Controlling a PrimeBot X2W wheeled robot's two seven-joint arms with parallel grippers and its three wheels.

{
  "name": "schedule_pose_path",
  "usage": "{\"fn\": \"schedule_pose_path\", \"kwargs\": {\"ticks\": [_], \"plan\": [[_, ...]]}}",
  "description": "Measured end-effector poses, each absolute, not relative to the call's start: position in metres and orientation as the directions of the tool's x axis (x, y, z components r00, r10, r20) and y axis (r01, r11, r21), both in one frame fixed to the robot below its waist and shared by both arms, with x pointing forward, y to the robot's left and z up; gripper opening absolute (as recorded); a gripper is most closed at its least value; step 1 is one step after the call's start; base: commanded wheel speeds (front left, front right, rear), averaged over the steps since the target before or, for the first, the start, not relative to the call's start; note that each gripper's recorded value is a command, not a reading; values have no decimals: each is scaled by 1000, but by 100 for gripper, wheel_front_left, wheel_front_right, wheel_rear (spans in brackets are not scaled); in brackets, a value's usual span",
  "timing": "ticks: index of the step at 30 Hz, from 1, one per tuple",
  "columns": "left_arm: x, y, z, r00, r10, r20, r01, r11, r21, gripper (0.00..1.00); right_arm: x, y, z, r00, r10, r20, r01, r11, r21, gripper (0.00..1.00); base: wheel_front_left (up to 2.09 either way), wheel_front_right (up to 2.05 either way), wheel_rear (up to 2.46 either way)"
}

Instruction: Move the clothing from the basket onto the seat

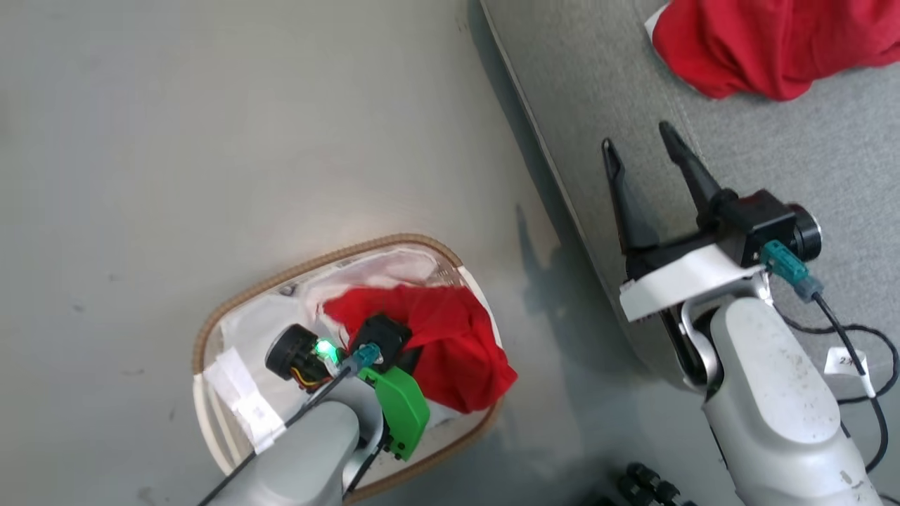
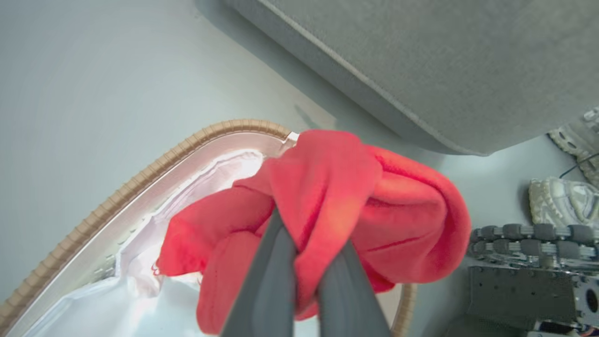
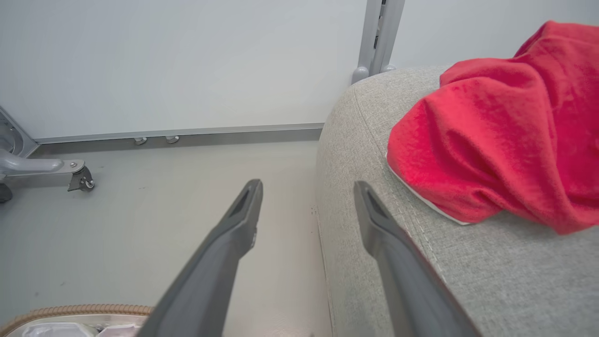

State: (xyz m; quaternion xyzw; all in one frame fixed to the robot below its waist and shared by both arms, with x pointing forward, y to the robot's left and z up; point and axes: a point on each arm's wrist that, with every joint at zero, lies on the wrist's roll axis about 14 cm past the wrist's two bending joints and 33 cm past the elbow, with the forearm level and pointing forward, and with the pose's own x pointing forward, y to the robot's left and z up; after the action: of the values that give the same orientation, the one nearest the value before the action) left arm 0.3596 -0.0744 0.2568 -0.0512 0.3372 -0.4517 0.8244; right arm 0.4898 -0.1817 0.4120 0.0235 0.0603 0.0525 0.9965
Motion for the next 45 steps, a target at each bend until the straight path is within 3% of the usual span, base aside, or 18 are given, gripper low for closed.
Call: {"fn": "schedule_pose_path", "kwargs": {"ticks": [7,12,17,21,30,36,45], "plan": [[380,-66,325,545,-759,-358,683,649,-336,0,473,-167,432,985,144,-91,-138,988,69,100,0,0,0],[411,-52,395,683,-710,-169,663,701,-262,0,461,-155,446,983,171,-67,-165,983,81,100,0,0,0],[425,-35,462,759,-651,7,639,744,-196,0,446,-144,457,980,193,-51,-188,977,98,100,0,0,0],[434,-20,521,786,-596,164,617,773,-147,0,436,-135,468,977,212,-27,-208,972,107,100,0,0,0],[429,2,603,771,-521,367,583,809,-77,0,409,-119,474,967,252,-24,-247,962,118,100,0,0,0],[417,9,621,763,-503,407,572,818,-62,0,392,-88,487,938,346,10,-345,932,110,100,0,0,0],[404,13,621,770,-494,403,566,821,-76,0,375,-35,521,829,551,96,-554,832,15,100,0,0,0]]}}
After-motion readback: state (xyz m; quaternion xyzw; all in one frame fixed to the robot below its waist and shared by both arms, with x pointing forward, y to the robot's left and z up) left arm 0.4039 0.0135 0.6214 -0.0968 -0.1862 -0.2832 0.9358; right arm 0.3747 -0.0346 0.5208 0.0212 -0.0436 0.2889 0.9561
